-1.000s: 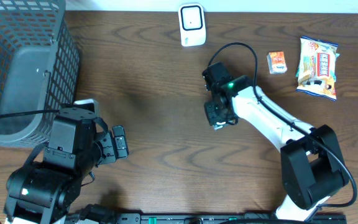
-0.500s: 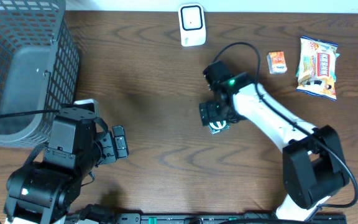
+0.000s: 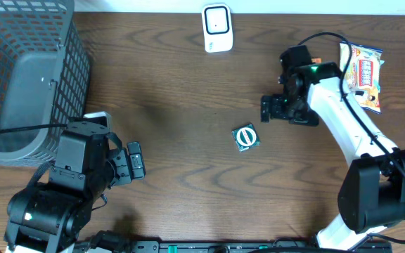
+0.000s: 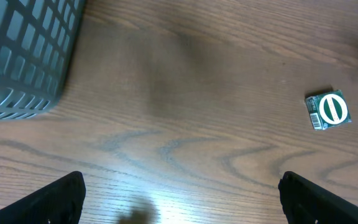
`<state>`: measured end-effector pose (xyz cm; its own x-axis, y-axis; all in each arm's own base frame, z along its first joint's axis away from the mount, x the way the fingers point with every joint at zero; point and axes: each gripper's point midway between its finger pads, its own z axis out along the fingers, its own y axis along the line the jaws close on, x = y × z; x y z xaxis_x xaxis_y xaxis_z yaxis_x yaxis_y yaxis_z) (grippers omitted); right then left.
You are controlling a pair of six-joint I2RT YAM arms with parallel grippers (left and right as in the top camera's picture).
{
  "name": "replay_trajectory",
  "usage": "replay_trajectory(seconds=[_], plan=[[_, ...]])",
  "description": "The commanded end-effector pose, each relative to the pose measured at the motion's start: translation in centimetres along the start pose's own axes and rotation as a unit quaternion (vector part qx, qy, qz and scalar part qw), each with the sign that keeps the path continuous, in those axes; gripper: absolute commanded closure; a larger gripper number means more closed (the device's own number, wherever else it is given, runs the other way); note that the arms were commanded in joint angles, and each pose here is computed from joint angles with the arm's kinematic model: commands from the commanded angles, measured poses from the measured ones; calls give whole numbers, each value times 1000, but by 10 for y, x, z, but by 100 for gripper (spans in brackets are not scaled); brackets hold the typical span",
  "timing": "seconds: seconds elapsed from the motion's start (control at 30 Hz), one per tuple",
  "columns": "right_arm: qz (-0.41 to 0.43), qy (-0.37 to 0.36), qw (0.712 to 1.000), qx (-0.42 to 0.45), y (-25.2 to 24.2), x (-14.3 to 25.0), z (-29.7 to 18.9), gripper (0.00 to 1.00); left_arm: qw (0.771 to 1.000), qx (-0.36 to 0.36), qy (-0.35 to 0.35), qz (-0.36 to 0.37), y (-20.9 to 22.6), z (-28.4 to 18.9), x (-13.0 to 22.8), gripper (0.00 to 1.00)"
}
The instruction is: Scan the item barcode
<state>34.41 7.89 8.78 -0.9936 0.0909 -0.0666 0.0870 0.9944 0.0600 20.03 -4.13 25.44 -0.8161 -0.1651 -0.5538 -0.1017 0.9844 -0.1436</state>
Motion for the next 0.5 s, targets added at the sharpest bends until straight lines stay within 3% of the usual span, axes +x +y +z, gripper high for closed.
replay_trajectory(seconds=[0.0,0.13,0.33,0.47], plan=[[-29,-8,1000,-8,-9,-4,-7,1,1000,0,-2,0,0,-1,0,2],[-43,5,999,-16,-24,1,2,1,1000,0,-2,0,0,-1,0,2],[-121,15,975,-186,16,16,12,1,1000,0,-2,0,0,-1,0,2],[-119,13,968,-219,29,22,26,1,1000,0,-2,0,0,-1,0,2]])
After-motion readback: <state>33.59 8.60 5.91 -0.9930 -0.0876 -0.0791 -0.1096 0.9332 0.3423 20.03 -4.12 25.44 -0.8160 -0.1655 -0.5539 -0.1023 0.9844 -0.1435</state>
